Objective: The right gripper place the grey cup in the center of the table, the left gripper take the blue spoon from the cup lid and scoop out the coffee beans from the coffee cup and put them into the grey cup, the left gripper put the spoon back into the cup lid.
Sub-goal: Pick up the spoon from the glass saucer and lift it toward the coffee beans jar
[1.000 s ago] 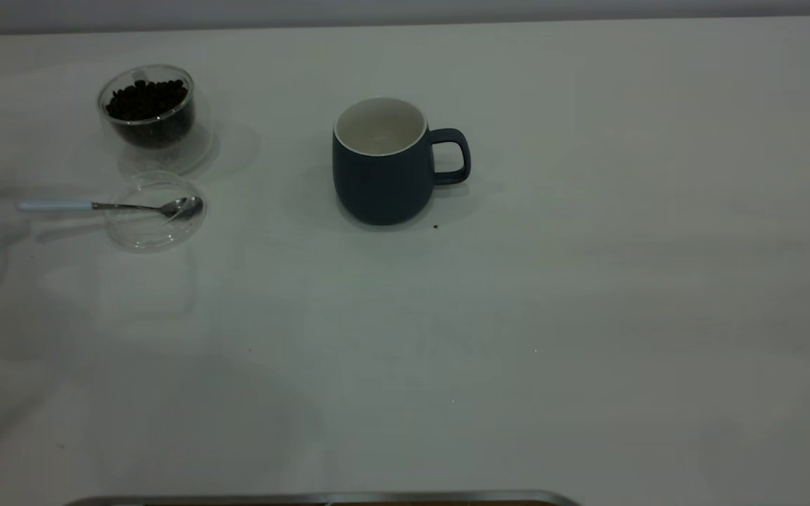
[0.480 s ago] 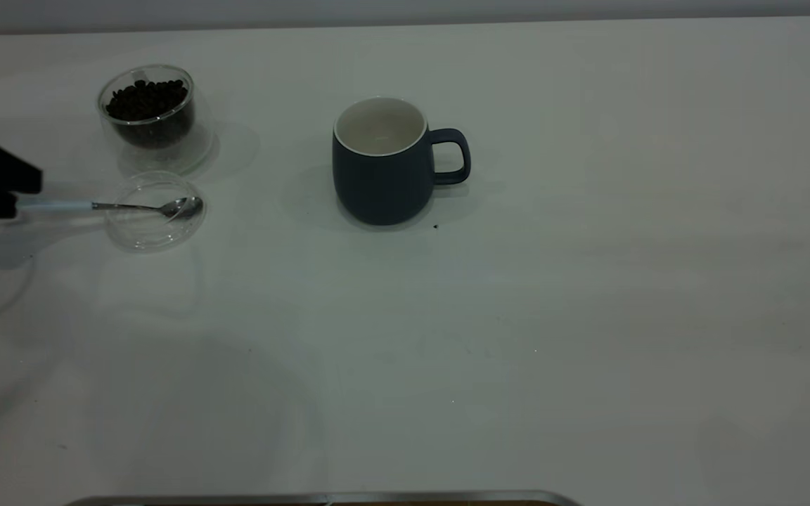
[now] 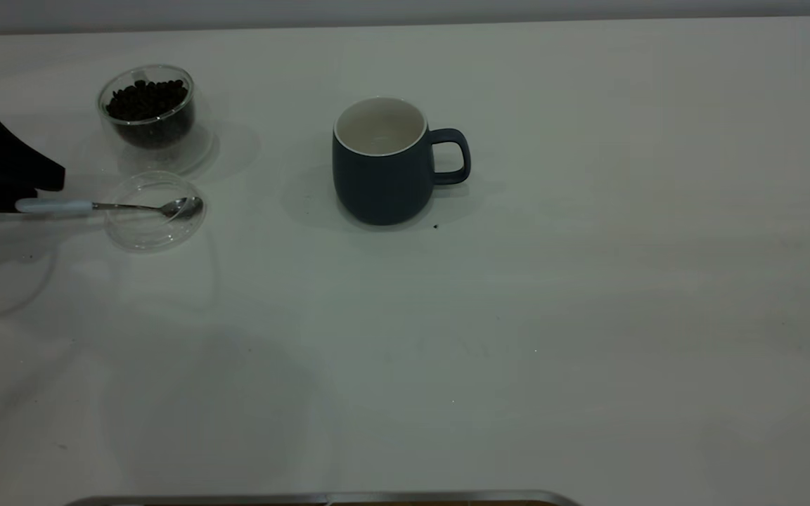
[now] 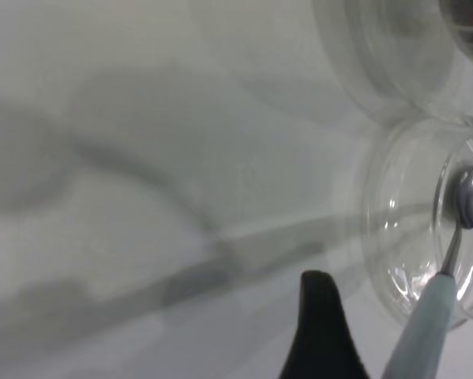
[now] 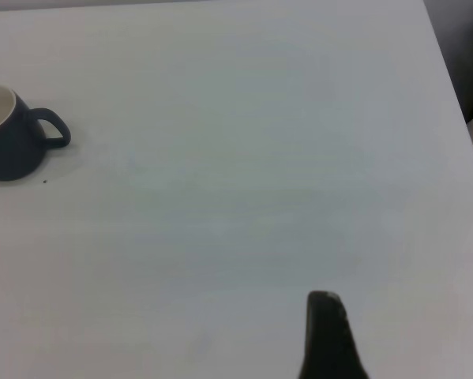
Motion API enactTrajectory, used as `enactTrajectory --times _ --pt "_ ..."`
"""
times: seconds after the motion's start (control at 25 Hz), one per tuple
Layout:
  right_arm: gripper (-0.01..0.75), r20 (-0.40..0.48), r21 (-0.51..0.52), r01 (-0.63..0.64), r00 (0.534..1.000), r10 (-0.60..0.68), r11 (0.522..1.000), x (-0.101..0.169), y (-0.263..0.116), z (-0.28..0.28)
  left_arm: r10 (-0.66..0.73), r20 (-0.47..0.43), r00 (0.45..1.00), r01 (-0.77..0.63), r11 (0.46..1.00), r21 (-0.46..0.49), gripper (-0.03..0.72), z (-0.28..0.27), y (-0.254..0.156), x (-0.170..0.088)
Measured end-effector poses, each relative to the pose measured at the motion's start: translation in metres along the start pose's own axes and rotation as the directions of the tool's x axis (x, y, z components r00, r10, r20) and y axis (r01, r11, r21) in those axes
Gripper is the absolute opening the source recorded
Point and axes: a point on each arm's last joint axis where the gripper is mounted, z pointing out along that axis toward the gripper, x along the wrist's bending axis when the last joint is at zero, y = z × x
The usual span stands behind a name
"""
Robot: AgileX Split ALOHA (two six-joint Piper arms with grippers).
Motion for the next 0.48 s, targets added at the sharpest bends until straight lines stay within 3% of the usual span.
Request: enactTrajectory --times 0.48 --pt "0.532 0.0 0.0 0.0 1.0 0.0 1.0 0.0 0.0 0.0 -0.022 0.024 0.999 0.022 1.0 0.01 0.59 0.0013 -0.0018 -0.0012"
